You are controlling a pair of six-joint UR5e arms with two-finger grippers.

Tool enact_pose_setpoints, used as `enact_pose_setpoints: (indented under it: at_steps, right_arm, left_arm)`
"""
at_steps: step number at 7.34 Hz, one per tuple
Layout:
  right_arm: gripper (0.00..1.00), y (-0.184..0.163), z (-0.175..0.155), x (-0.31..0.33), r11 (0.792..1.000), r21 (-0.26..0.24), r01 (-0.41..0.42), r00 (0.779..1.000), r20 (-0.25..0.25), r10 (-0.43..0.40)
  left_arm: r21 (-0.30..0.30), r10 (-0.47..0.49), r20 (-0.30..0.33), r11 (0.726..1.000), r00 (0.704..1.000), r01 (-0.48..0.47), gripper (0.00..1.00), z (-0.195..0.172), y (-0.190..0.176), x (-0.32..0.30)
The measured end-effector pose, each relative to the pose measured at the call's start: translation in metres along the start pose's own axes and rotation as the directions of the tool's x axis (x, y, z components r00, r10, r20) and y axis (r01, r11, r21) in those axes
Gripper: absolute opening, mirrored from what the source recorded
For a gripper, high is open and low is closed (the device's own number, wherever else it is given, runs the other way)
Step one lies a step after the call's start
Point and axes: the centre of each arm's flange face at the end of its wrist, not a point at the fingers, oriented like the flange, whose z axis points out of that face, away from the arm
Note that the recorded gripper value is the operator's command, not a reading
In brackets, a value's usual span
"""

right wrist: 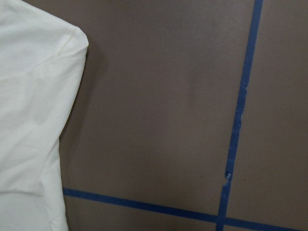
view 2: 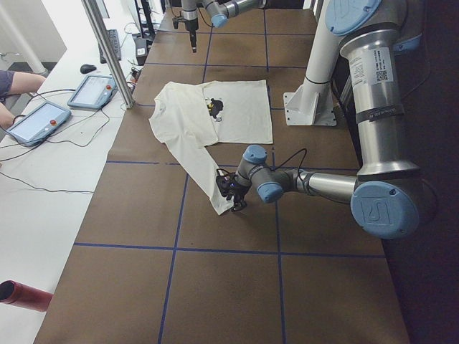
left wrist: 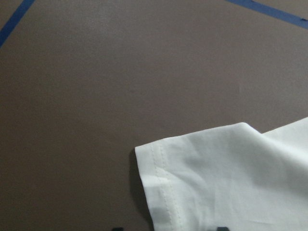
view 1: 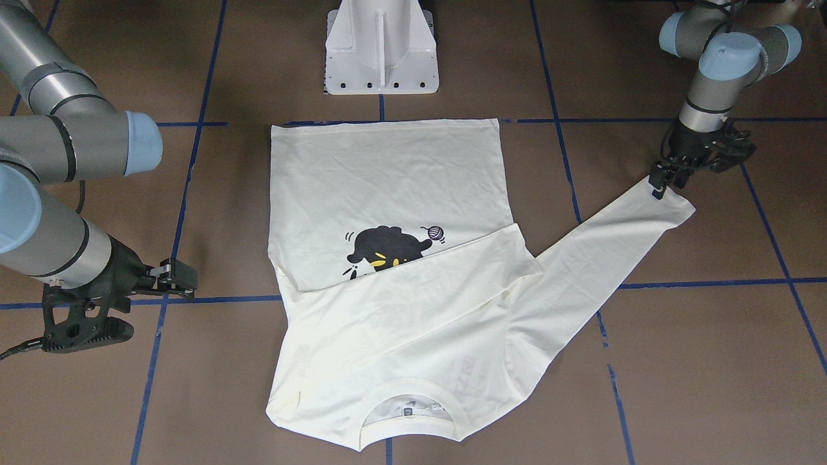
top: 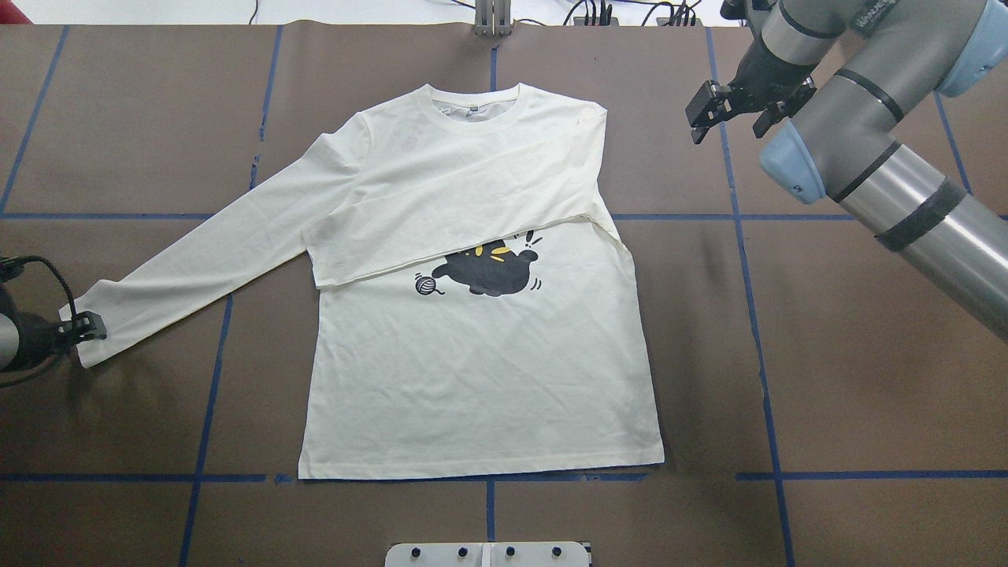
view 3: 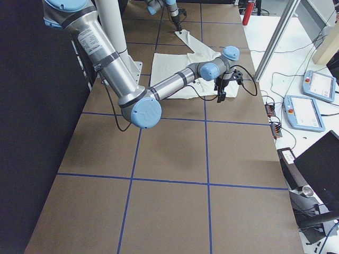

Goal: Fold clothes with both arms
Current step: 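Release the sleeve and raise the right gripper while the left gripper grasps the other cuff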

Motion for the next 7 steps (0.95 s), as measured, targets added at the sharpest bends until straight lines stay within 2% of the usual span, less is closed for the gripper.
enact_pose_setpoints:
  at_steps: [3,7]
  right_arm:
    - [1.00,0.000,-0.002,0.000,1.000,0.001,0.000,1.000,0.005,0.000]
    - [1.00,0.016,-0.004,0.028,1.000,0.005,-0.019,1.000,0.001,0.019]
  left_arm:
    - [-0.005,0.001,-0.014,1.000,1.000,-0.001,0.00,-0.006,0.001,0.007]
    - [-0.033,0.000,-0.080,0.999,0.997,-0.003,0.00,-0.036,-0.003,0.035]
